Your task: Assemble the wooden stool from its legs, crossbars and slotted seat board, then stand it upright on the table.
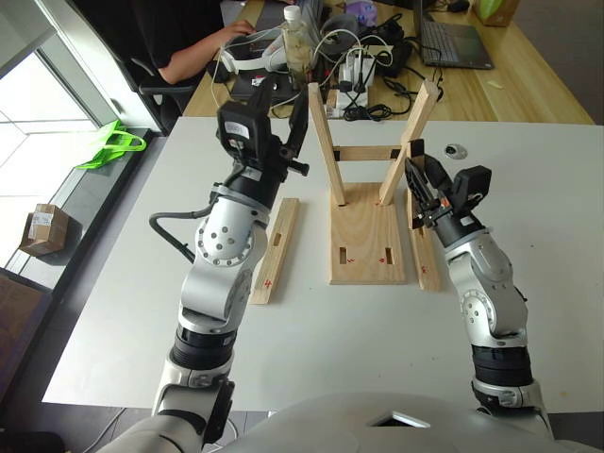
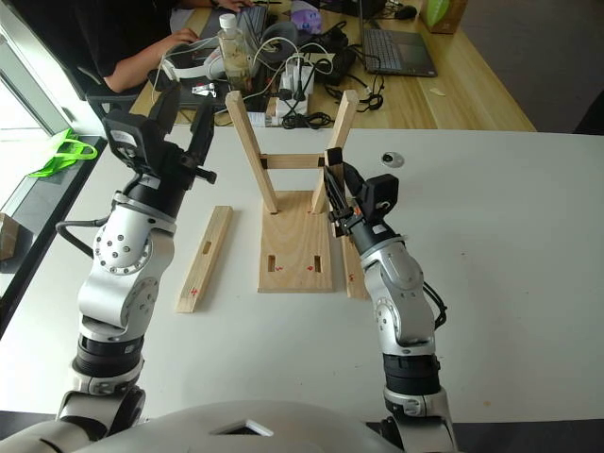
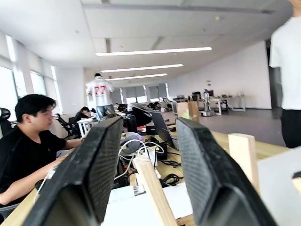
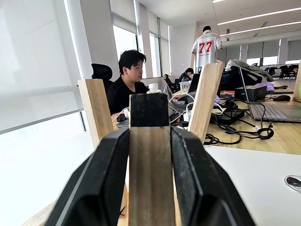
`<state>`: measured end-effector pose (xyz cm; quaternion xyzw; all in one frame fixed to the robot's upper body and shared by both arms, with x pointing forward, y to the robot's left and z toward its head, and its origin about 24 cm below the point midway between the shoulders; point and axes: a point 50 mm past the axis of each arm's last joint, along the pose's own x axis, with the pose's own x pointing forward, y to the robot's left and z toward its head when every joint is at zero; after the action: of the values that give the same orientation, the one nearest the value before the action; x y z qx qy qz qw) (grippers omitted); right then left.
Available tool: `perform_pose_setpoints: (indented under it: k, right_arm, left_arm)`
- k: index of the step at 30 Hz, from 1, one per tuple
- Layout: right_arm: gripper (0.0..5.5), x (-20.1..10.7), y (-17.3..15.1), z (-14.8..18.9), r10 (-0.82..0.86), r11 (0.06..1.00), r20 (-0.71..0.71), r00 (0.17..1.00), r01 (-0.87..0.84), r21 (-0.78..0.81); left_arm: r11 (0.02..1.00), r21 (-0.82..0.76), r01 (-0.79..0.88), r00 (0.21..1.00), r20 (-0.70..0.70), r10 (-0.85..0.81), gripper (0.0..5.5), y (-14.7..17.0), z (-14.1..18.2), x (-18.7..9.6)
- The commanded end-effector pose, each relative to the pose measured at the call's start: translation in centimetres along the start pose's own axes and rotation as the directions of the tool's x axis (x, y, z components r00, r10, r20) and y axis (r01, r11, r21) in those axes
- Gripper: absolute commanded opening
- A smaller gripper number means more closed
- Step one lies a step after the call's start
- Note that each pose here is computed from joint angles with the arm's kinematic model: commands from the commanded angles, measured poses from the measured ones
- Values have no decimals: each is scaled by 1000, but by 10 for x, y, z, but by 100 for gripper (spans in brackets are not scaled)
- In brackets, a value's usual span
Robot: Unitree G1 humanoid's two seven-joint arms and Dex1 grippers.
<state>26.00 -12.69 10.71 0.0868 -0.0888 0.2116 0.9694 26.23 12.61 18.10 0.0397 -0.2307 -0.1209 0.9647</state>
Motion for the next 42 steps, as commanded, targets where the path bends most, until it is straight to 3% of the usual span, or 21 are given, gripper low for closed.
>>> perform_pose_setpoints:
  k: [1,5,19,25,31,37,42]
  right_arm:
    - [127,2,-3,0,-23,1000,7,1000,24,-10]
    - [127,2,-9,0,-92,992,31,995,94,-80]
    - [127,-3,-25,-10,-283,936,55,957,289,-202]
    - [127,-17,-59,-29,-461,866,-9,887,448,-221]
    - [127,-21,-67,-31,-475,853,-17,880,455,-256]
    - [127,-21,-69,-31,-487,848,-16,873,469,-249]
    - [127,-18,-67,-31,-481,851,-19,877,462,-249]
  left_arm:
    - [993,57,-101,995,16,100,198,9,-6,0]
    - [972,119,-203,979,-13,206,198,16,-14,0]
    - [959,97,-268,962,-30,272,198,16,-28,-6]
    - [944,182,-275,956,-54,289,198,12,-36,-6]
    - [969,80,-233,967,-85,240,198,6,-43,-13]
    - [949,124,-290,954,-37,296,198,15,-39,-16]
    - [960,24,-277,954,-114,278,198,13,-45,-13]
